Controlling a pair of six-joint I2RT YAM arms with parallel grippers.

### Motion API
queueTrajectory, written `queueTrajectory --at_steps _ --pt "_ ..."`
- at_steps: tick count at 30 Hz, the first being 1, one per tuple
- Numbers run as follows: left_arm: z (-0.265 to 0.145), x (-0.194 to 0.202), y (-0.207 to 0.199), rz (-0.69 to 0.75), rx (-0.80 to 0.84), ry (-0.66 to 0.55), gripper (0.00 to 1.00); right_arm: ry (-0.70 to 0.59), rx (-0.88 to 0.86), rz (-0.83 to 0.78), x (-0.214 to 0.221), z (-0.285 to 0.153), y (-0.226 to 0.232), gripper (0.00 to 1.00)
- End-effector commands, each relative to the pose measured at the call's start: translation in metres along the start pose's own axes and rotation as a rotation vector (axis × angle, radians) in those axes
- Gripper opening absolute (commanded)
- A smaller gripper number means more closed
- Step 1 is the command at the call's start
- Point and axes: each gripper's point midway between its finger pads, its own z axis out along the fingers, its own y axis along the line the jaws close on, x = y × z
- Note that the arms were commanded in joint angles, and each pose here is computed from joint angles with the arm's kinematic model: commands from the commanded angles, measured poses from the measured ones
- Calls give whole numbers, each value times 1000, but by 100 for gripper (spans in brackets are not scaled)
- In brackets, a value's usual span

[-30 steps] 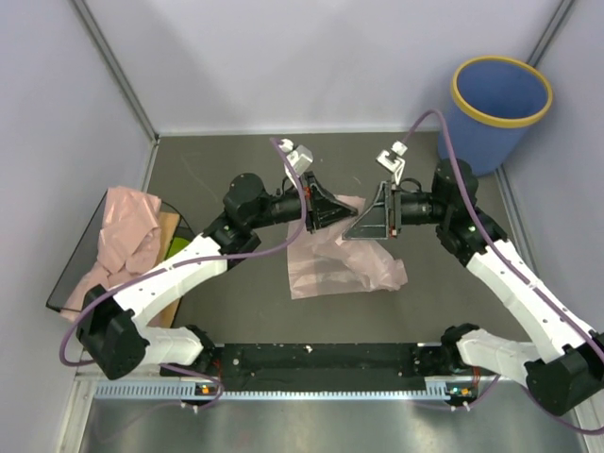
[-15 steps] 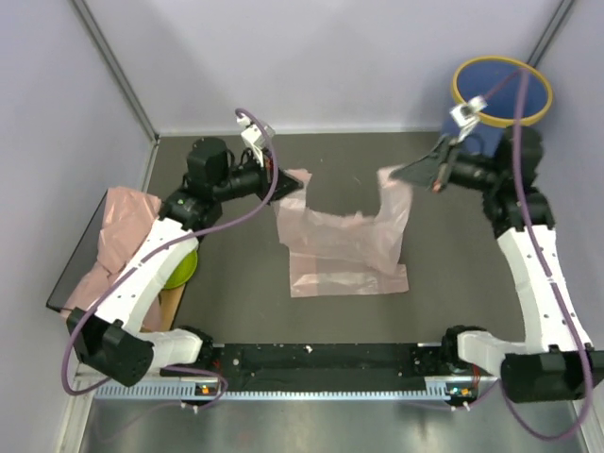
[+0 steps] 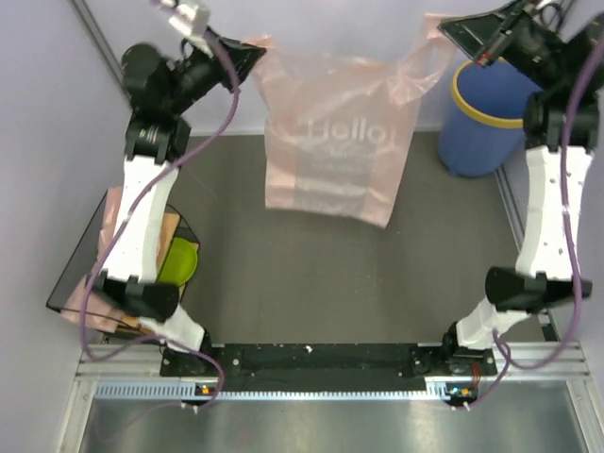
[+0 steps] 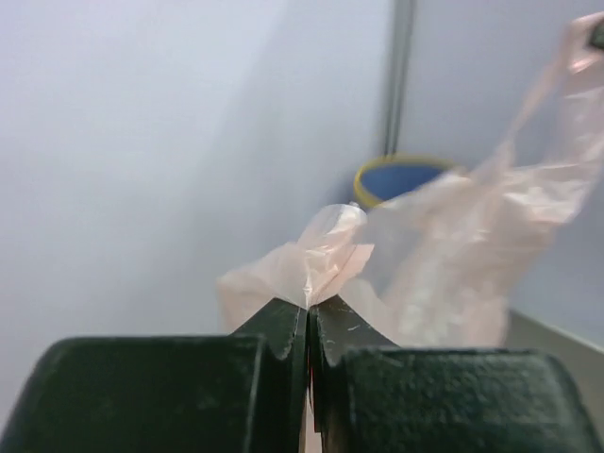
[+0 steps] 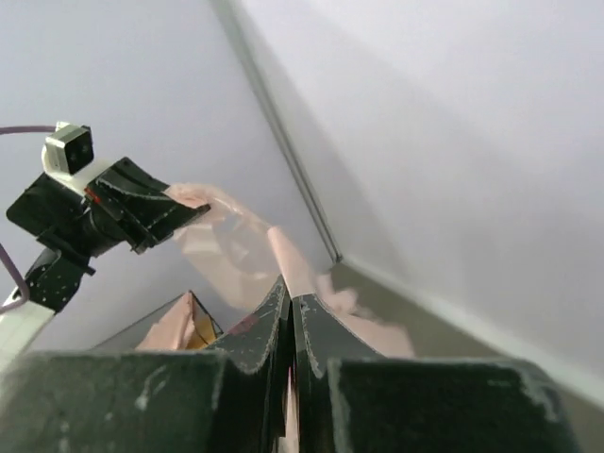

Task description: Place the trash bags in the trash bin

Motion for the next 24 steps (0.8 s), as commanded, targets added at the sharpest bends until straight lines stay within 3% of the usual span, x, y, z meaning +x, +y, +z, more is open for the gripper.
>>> queueTrajectory --at_steps 1,2,3,4,5,6,8,9,11,14,16,17,19,20,21,22,23,24 --pt "-96 -152 -146 334 278 -511 0 -102 -374 -421 -20 -72 204 0" --pt "-94 -100 -174 237 415 -320 0 -2 -353 -376 31 -75 187 0" --pt "-80 -22 -171 229 472 -152 0 112 -370 -319 84 -73 185 0" --pt "-80 40 -172 153 478 9 0 268 -302 -334 143 -76 149 0" --pt "-83 99 -180 98 475 155 0 465 -197 -220 226 -84 95 0" --pt "-114 217 -178 49 495 482 0 588 -121 -148 274 -94 64 0" --pt "-152 325 -182 -35 529 799 0 906 5 -27 378 -143 8 0" --pt "-200 370 -189 -73 609 992 0 991 32 34 405 -155 -6 0" --pt "-230 406 -193 -118 648 1160 0 1066 51 123 430 -173 -13 0" --pt "-254 418 -187 -155 674 1355 0 1106 5 245 434 -165 -5 0" --pt "-230 387 -186 -139 707 1300 0 1058 -78 307 414 -144 10 0" --pt "-213 369 -182 -97 728 1222 0 962 -143 241 371 -115 22 0" --pt "-142 285 -162 -4 688 909 0 817 -212 201 308 -80 39 0" --pt "-114 248 -149 -41 595 812 0 660 -238 53 234 -53 56 0" --pt "-79 177 -133 28 519 619 0 554 -235 -33 192 -36 60 0" --pt "-65 137 -108 -5 447 498 0 492 -161 -12 164 -13 46 0" --pt "-35 61 -94 4 374 257 0 322 -166 -161 93 -8 72 0" --pt "-31 25 -77 12 312 149 0 194 -144 -209 52 3 77 0"
